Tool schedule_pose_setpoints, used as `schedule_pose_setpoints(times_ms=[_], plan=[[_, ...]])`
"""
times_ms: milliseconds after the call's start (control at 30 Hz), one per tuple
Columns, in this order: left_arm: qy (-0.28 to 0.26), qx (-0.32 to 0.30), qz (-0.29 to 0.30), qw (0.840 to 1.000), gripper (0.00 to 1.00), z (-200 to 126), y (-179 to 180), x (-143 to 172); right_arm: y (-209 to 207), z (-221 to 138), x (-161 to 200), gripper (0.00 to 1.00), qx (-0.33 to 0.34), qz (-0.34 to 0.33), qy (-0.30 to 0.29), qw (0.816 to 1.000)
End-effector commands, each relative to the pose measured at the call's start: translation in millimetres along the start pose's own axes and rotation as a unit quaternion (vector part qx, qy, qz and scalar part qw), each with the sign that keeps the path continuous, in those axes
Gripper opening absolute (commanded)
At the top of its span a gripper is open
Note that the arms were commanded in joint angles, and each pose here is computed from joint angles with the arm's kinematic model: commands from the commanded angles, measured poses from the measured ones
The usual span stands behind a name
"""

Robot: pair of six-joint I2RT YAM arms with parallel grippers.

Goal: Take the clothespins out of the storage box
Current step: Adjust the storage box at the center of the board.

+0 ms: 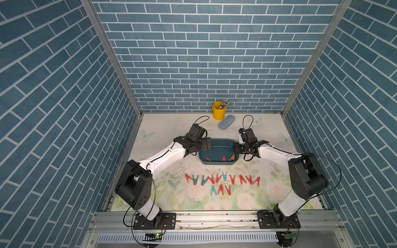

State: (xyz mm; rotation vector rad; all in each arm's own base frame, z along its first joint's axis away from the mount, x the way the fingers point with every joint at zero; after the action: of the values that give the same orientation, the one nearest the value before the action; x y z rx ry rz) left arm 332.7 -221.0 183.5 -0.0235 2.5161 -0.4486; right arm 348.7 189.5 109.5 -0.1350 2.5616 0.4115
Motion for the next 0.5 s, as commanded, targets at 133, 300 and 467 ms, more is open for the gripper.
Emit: schedule_pose_setpoints(times_ms=[133, 300, 467], plan=[[-0.004, -0.006, 0.009, 1.000, 0.99, -19, 5, 2, -1, 16, -2, 0.07, 0.003, -0.009, 0.016, 1.000], [-0.012, -0.007, 0.007, 1.000, 0.99, -26, 10, 6, -3, 16, -1, 0.00, 0.021, -0.003, 0.046, 0.999], [-0.026, -0.005, 0.008, 1.000, 1.00, -33, 14, 7, -2, 7, -4, 0.00, 0.044, 0.009, 0.085, 0.995]])
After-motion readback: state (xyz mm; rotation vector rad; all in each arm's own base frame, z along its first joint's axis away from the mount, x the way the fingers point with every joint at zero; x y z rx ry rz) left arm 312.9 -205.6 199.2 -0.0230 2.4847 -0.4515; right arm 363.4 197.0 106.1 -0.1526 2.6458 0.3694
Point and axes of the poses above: each gripper's point midway between its finger pads, its own z axis out along the fingers, its own y axis along the line the jaws close on, x = y × z, the point moved 5 cm from there along -z, back along the fingers, and after that the axes turned 2 degrees about z, right-handed, at the moved point
